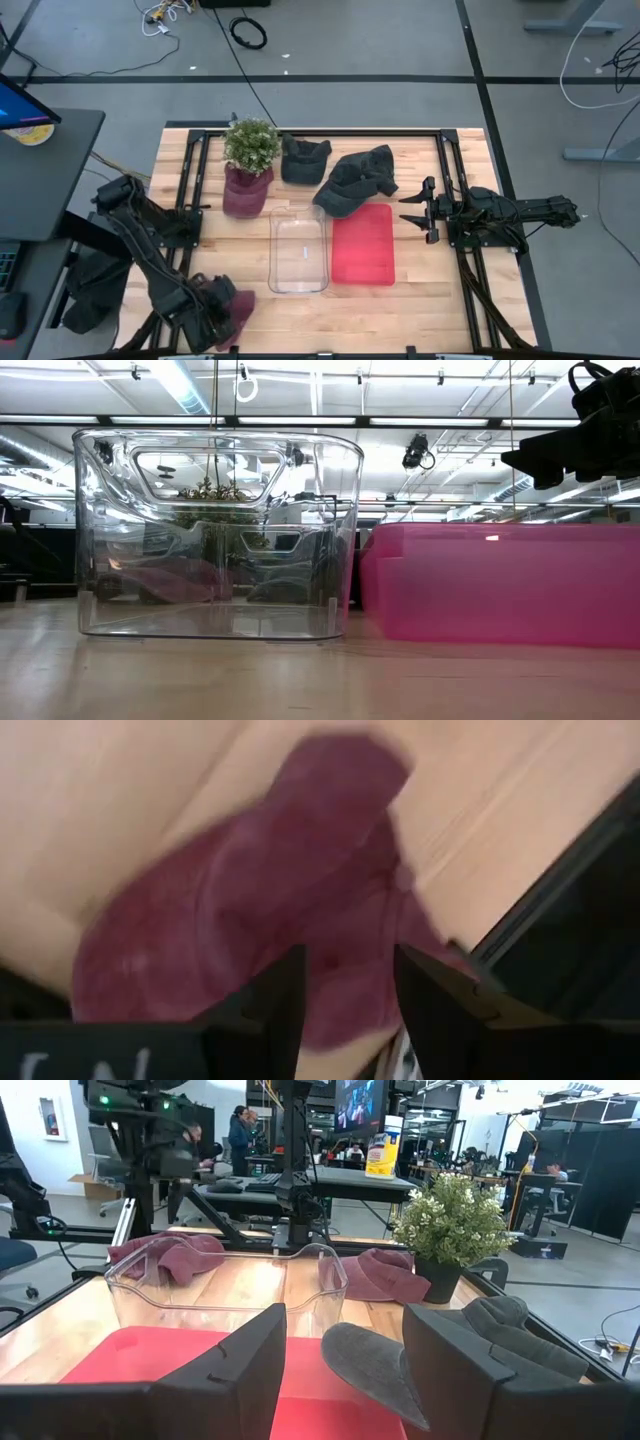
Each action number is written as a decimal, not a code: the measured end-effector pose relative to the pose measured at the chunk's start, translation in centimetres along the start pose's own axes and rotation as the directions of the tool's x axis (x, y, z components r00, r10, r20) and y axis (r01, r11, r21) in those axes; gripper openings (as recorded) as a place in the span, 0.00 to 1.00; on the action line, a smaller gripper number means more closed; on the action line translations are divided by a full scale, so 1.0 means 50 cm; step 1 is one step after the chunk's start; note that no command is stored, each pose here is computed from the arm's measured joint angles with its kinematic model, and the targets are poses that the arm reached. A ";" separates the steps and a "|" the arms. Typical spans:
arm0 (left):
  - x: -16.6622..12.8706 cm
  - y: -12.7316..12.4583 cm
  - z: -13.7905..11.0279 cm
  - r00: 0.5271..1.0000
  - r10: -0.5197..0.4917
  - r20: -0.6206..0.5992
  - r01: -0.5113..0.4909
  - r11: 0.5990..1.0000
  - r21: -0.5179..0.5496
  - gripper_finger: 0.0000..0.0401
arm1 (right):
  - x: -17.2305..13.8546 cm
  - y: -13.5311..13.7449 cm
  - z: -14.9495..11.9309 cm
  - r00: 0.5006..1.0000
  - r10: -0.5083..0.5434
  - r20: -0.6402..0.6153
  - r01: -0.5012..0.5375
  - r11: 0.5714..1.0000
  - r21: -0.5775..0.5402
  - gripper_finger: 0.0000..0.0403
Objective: Pick & Place hat
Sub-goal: Put the bottom red cap into the transparent bin
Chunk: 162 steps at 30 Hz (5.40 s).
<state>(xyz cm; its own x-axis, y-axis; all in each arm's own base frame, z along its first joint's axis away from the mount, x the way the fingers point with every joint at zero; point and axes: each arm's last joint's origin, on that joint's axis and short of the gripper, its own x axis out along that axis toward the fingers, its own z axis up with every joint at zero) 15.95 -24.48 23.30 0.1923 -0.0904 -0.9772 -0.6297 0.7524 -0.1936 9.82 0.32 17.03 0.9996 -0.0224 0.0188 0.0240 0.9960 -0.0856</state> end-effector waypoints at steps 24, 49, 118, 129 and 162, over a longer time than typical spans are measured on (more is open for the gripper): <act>0.074 0.052 -0.012 0.981 0.183 -0.068 -0.189 0.978 -0.090 0.38 | 0.000 0.000 0.000 1.000 0.000 0.000 0.000 1.000 0.000 0.51; 0.051 0.029 0.013 0.975 0.158 -0.157 -0.118 0.964 0.239 0.02 | 0.000 0.000 0.000 1.000 0.000 0.000 0.000 1.000 0.000 0.51; -0.032 -0.080 0.438 0.814 0.310 0.492 -0.580 0.482 0.657 0.02 | 0.000 0.000 0.000 1.000 0.000 0.000 0.000 1.000 0.000 0.51; -0.009 -0.089 0.433 0.828 0.314 0.464 -0.560 0.484 0.672 0.02 | 0.000 0.000 0.000 1.000 0.000 0.001 0.000 1.000 0.000 0.51; 0.115 -0.067 0.509 0.912 0.363 0.192 -0.377 0.554 0.742 0.02 | 0.000 0.000 0.000 1.000 0.000 0.000 0.000 1.000 0.000 0.51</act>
<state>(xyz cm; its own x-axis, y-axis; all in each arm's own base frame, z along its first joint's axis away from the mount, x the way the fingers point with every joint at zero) 38.32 -10.88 20.55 0.0914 0.3163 -0.9443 0.1367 0.9353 0.3265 9.82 0.32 17.02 0.9996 -0.0225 0.0184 0.0240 0.9960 -0.0856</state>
